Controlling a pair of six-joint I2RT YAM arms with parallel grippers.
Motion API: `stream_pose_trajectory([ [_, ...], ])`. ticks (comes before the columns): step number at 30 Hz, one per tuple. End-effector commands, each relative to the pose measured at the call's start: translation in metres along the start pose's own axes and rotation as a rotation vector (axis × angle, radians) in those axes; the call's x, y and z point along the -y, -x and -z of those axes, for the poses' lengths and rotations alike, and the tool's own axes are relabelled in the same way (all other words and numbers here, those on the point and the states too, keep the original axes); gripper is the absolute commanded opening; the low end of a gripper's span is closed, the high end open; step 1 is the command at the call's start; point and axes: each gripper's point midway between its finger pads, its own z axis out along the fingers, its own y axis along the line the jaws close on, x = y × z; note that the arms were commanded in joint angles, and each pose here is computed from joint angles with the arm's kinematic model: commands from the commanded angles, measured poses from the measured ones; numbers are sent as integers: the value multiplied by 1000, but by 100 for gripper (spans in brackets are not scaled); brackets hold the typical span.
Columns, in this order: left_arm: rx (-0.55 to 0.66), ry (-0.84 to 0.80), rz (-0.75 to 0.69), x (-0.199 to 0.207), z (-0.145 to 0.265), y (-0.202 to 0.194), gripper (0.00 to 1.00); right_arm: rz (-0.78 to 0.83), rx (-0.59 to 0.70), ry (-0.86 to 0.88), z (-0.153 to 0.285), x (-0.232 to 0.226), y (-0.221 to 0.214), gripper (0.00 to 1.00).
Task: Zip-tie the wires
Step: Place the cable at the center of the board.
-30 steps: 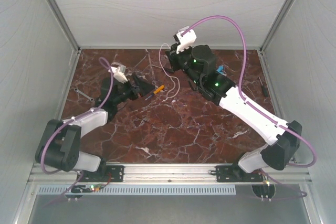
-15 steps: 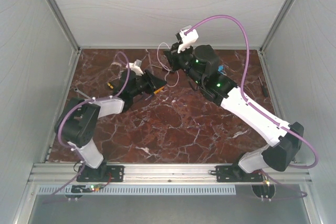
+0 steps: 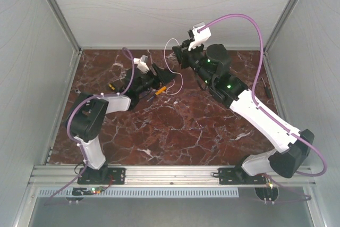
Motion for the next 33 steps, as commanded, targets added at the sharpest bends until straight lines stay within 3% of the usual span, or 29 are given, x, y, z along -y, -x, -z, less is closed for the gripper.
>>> stream_pose_trajectory([
  [1,-40,-131,-50,21,-4,-10,68,-20,53,-7,7,5,16,0],
  [5,-75,-205,-57,30,-10,-14,50,-22,50,-7,3,7,14,0],
  [9,-79,-241,-73,40,-20,-10,23,-21,51,-12,3,10,15,0],
  [13,-90,-271,-75,46,-32,-7,27,-20,54,-20,4,14,15,0],
  [14,-96,-281,-72,47,-34,-8,22,-21,52,-20,4,14,15,0],
  [16,-102,-286,-71,49,-37,-9,0,-20,51,-26,5,17,16,0],
  [23,-81,-179,-138,27,-45,-2,0,-42,1,-84,20,29,-6,0],
  [33,-159,-6,-227,-28,-69,-6,0,-236,-299,-505,115,101,-145,0],
])
